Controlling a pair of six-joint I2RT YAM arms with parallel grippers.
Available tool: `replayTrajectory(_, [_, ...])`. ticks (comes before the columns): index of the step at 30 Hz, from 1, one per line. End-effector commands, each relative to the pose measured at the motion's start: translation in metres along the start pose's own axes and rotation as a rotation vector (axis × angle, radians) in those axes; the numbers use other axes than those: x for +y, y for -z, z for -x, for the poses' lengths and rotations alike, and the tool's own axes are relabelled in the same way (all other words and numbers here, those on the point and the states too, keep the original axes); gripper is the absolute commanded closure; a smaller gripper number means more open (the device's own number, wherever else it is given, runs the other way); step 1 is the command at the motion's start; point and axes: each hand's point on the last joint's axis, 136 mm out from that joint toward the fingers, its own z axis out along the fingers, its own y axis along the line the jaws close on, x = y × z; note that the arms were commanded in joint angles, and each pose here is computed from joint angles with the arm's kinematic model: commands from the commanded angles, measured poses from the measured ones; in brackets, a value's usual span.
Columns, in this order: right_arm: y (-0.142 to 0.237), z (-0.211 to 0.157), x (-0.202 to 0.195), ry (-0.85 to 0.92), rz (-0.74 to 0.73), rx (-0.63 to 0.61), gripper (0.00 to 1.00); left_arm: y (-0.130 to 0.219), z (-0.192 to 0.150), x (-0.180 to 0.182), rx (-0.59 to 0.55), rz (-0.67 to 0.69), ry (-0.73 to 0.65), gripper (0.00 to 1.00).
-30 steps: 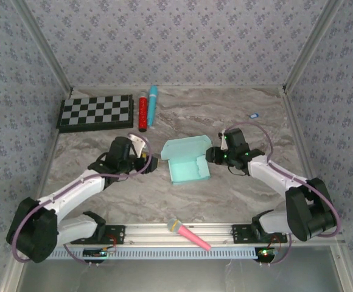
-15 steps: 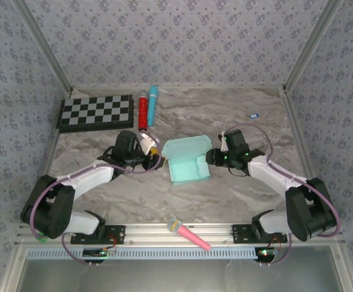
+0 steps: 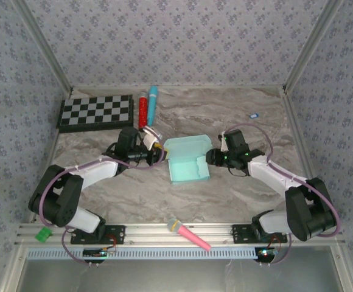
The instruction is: Fold the paper box
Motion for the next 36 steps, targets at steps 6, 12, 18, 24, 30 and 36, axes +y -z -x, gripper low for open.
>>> replayTrajectory(6, [-0.004, -0.014, -0.007, -0.018, -0.019, 0.037, 0.54, 0.002, 0.023, -0.007, -0.052, -0.042, -0.039, 0.95])
replayTrajectory(12, [-0.008, -0.014, -0.003, -0.013, 0.006, 0.017, 0.53, 0.004, 0.022, -0.008, -0.048, -0.042, -0.05, 1.0])
replayTrajectory(18, [-0.015, -0.012, -0.002, 0.026, 0.014, 0.028, 0.51, 0.006, 0.024, -0.012, -0.045, -0.049, -0.073, 1.0])
replayTrajectory(24, [-0.025, -0.015, 0.005, 0.05, 0.04, 0.038, 0.52, 0.005, 0.024, -0.01, -0.044, -0.041, -0.067, 1.0])
replayTrajectory(30, [-0.033, -0.019, 0.006, 0.061, 0.024, 0.013, 0.54, 0.004, 0.025, -0.008, -0.044, -0.032, -0.05, 1.0])
replayTrajectory(36, [-0.037, -0.018, 0.001, 0.037, -0.005, -0.041, 0.58, 0.003, 0.023, -0.007, -0.04, -0.03, -0.044, 1.0])
